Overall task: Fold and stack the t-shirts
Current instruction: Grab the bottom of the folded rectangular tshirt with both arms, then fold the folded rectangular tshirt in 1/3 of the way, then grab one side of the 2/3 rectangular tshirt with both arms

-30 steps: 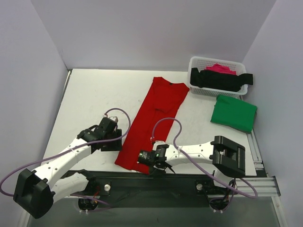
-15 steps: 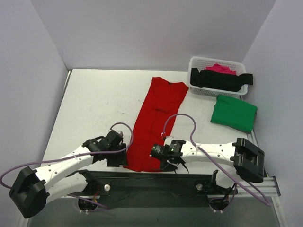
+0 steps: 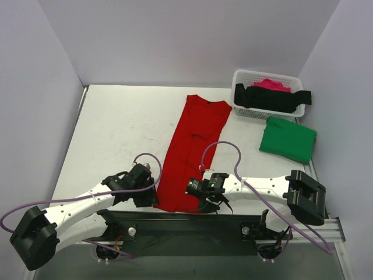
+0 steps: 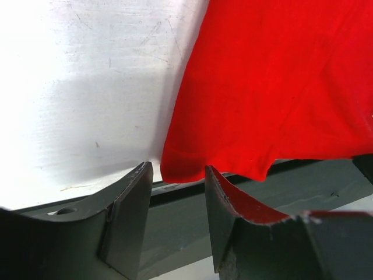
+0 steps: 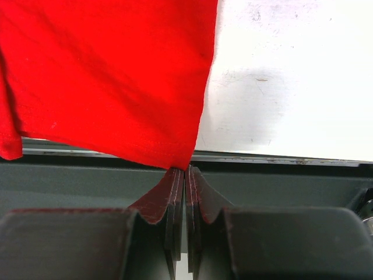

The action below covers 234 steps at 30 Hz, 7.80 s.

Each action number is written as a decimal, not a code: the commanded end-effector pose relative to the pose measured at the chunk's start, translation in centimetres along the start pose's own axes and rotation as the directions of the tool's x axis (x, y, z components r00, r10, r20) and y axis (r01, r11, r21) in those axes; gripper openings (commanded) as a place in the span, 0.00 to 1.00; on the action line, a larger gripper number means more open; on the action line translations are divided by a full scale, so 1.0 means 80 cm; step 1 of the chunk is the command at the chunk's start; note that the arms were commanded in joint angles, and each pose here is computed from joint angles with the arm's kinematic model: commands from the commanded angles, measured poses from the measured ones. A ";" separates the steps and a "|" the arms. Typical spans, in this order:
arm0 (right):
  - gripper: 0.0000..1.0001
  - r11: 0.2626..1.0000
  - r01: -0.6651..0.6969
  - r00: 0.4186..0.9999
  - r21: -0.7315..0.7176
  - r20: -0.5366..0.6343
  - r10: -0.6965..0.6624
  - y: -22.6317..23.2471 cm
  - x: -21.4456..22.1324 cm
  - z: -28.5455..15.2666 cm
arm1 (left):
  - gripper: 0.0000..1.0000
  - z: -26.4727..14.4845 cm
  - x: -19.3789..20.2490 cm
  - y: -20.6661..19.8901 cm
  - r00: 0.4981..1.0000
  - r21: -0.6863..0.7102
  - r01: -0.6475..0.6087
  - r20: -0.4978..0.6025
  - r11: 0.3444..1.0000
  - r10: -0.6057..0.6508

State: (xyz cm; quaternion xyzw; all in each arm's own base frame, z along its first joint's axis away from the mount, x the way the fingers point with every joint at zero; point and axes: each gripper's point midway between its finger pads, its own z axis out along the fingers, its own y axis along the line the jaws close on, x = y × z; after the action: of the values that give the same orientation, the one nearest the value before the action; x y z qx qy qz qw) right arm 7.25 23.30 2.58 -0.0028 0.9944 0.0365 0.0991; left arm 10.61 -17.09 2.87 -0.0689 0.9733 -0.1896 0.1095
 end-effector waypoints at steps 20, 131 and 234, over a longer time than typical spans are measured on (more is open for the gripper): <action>0.00 0.999 -0.027 1.000 0.046 -0.006 0.027 -0.023 0.012 -0.004 | 0.29 0.016 0.002 -0.016 1.000 0.100 -0.003 0.008 0.995 0.002; 0.00 0.976 -0.193 0.976 0.104 -0.079 0.201 -0.118 -0.351 0.002 | 0.06 0.074 -0.369 -0.182 0.991 0.285 0.043 0.106 0.958 -0.076; 0.37 0.966 -0.250 0.961 -0.068 -0.144 0.238 -0.066 -0.168 0.022 | 0.52 0.048 -0.173 -0.086 0.997 0.219 -0.070 0.058 0.973 0.059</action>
State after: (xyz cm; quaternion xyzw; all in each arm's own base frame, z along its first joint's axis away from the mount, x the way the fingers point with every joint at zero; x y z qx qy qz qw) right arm 21.89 18.52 2.80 0.1086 0.9889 0.0964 0.0329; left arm 24.64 -21.90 3.01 -0.0316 0.9545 -0.2711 0.1205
